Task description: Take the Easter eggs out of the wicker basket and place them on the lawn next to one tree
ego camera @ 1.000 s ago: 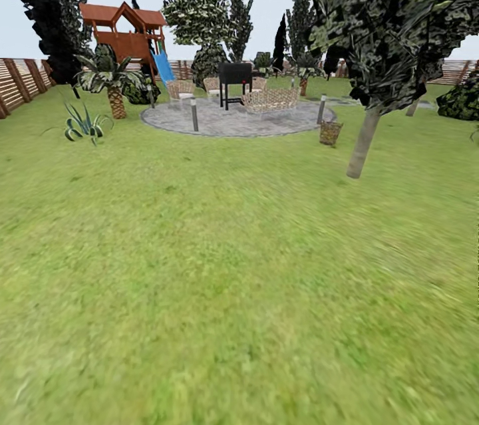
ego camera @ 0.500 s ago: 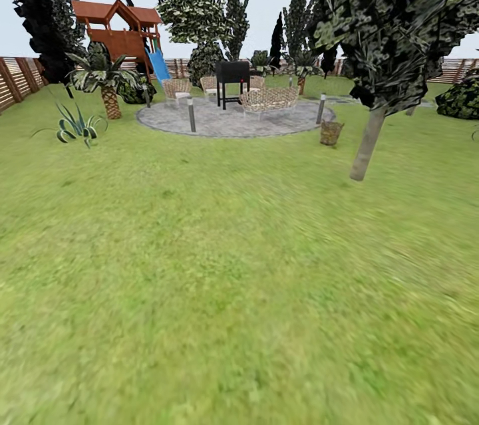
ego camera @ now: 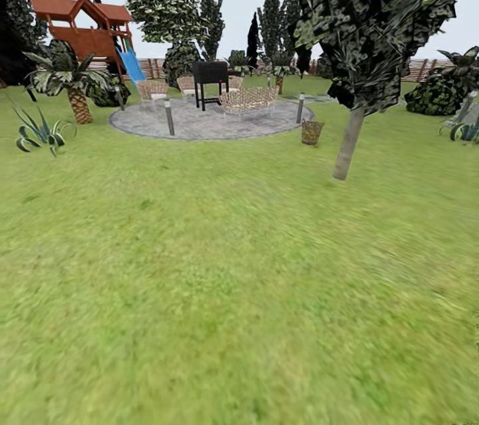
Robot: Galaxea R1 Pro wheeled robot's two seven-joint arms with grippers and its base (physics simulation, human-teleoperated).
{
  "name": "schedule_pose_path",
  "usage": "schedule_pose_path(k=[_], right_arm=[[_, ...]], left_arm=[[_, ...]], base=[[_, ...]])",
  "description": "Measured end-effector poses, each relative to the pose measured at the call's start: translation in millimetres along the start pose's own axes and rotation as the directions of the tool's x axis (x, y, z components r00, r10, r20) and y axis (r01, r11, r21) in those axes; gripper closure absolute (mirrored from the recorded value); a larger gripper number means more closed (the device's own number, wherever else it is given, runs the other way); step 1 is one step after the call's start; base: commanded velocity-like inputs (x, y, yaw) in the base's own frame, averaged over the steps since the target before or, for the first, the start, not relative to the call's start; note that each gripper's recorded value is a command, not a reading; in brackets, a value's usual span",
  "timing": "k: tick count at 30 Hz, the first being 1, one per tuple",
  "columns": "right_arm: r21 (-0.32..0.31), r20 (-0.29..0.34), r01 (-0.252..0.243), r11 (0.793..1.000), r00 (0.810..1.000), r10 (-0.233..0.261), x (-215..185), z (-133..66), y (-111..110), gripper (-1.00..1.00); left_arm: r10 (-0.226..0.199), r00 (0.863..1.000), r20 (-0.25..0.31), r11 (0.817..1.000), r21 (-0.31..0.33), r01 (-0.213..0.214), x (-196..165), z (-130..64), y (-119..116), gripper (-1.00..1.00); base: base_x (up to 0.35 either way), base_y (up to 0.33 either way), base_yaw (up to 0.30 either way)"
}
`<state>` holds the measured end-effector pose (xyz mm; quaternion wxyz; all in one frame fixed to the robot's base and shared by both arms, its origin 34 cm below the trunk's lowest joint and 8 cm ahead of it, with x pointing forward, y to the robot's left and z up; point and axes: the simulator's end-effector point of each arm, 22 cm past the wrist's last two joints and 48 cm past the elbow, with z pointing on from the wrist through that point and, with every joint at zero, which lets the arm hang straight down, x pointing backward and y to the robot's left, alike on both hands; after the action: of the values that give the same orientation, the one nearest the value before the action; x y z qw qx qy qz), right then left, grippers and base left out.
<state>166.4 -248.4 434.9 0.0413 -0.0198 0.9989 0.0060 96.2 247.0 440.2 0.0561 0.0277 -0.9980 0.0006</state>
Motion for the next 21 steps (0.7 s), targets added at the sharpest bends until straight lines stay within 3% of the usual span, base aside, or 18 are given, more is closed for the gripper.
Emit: schedule_pose_path(k=[12, 21], right_arm=[[0.0, 0.0, 0.001, 1.0, 1.0, -0.001, -0.1, 0.0, -0.2, -1.0], [0.0, -0.001, 0.001, 1.0, 1.0, -0.001, 0.1, 0.0, 0.3, -1.0]], left_arm=[[0.0, 1.0, 0.0, 1.0, 0.0, 0.0, 0.0, 0.0, 0.0, -1.0], [0.0, 1.0, 0.0, 1.0, 0.0, 0.0, 0.1, 0.0, 0.0, -1.0]], base=[[0.314, 0.121, -0.27], [0.314, 0.131, -0.028]])
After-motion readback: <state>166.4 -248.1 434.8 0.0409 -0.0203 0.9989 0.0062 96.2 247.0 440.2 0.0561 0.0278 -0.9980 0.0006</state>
